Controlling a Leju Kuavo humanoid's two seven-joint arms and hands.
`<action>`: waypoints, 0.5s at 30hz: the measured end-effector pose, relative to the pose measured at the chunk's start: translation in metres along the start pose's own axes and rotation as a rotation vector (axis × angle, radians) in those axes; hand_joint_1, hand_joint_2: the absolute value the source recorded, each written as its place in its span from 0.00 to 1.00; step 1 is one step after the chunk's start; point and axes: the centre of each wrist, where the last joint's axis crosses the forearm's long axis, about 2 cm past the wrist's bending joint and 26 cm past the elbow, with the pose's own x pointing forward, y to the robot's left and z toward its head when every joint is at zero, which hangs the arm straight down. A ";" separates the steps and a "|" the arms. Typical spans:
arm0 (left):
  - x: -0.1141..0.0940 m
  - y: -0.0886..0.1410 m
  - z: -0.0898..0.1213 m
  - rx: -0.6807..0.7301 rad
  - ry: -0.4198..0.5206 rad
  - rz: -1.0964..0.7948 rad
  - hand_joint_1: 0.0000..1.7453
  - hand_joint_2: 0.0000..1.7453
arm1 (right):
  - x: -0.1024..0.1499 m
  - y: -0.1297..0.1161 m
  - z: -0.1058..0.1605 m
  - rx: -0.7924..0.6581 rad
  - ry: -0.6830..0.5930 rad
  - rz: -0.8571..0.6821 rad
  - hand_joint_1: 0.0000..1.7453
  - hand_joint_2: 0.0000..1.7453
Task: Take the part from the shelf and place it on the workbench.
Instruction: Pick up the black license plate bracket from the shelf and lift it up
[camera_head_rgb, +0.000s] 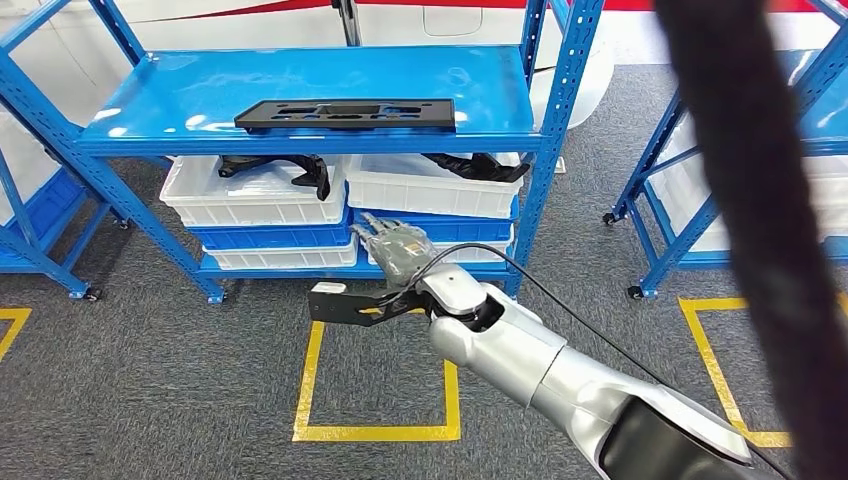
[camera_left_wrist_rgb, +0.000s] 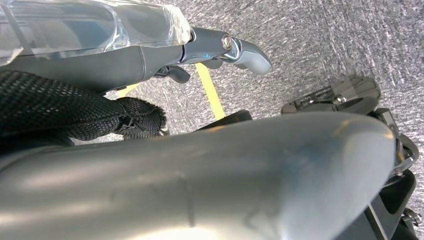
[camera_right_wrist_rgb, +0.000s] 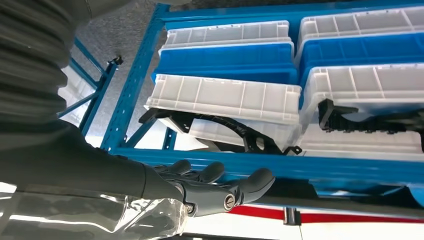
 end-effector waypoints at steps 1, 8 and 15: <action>0.000 0.000 0.000 0.001 0.000 0.000 0.00 0.00 | 0.000 0.000 0.000 -0.004 -0.001 -0.004 0.00 1.00; 0.000 0.000 0.000 0.011 -0.005 -0.006 0.00 0.00 | 0.006 -0.002 -0.002 -0.016 -0.026 -0.011 0.00 1.00; 0.000 0.000 0.000 0.020 -0.019 -0.021 0.00 0.00 | 0.014 -0.004 -0.001 -0.084 -0.100 0.004 0.00 1.00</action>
